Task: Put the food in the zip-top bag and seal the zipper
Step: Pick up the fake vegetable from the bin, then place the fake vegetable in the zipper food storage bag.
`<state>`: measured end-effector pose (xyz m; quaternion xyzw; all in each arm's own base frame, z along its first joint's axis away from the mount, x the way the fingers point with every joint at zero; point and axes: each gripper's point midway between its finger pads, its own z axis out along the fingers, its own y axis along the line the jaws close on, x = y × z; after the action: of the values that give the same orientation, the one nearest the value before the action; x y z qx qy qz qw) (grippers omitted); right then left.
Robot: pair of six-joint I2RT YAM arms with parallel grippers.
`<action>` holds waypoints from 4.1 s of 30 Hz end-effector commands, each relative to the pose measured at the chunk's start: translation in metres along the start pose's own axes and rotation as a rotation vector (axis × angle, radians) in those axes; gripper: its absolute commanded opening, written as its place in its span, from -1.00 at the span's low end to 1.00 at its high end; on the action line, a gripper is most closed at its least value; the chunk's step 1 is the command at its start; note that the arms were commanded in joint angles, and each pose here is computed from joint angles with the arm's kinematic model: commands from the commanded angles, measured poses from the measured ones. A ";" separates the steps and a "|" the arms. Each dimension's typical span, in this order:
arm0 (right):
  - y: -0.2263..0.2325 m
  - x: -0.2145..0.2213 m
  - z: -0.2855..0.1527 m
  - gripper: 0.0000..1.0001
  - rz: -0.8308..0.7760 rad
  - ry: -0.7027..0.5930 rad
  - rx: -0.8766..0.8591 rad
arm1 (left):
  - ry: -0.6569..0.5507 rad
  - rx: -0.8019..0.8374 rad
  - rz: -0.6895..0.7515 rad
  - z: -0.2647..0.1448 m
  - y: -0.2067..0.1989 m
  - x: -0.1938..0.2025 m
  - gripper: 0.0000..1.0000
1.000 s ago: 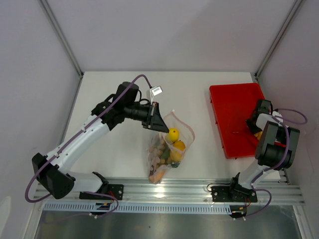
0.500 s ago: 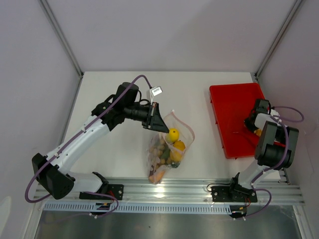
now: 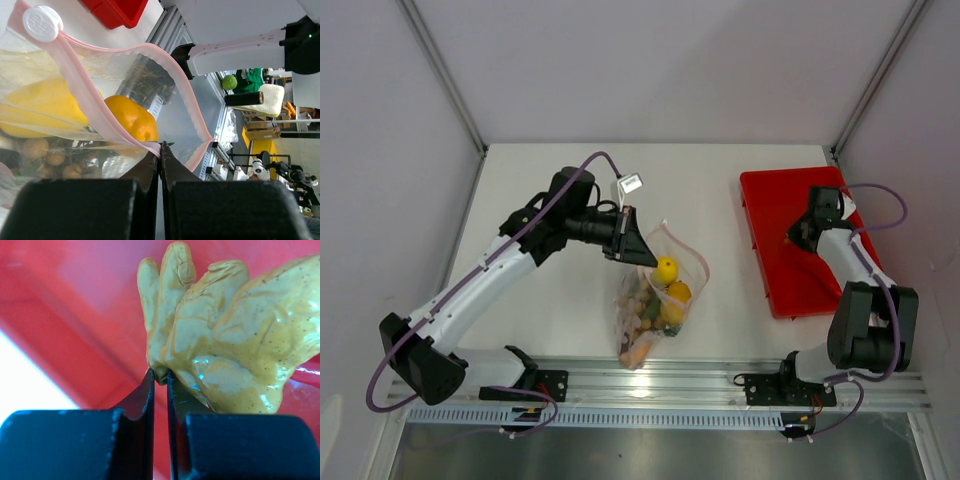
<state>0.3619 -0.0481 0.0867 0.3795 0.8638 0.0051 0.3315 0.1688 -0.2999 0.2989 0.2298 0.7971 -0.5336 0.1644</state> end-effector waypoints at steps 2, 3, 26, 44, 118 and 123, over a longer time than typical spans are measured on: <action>0.031 -0.039 -0.055 -1.00 -0.090 -0.126 -0.110 | -0.054 0.037 0.051 -0.008 -0.017 -0.006 -0.99; 0.030 -0.039 -0.061 -1.00 -0.094 -0.126 -0.112 | -0.056 0.039 0.052 -0.008 -0.019 -0.005 -0.99; 0.108 0.017 -0.224 -1.00 -0.403 -0.092 -0.633 | -0.054 0.052 0.066 0.000 -0.012 -0.009 -0.99; 0.113 0.128 -0.363 -1.00 -0.730 0.237 -1.032 | -0.052 0.033 0.073 0.006 -0.010 -0.015 -0.99; -0.023 -0.037 -0.101 0.59 0.022 -0.008 -0.097 | -0.078 0.132 0.152 -0.013 -0.035 0.011 -0.99; -0.038 -0.021 -0.047 0.52 0.159 0.040 0.005 | -0.058 0.149 0.155 -0.010 -0.035 0.012 -0.99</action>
<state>0.2894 -0.0633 0.1291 0.3953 0.8777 0.0311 0.2690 0.1457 -0.2966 0.3053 0.2575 0.7626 -0.5606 0.1947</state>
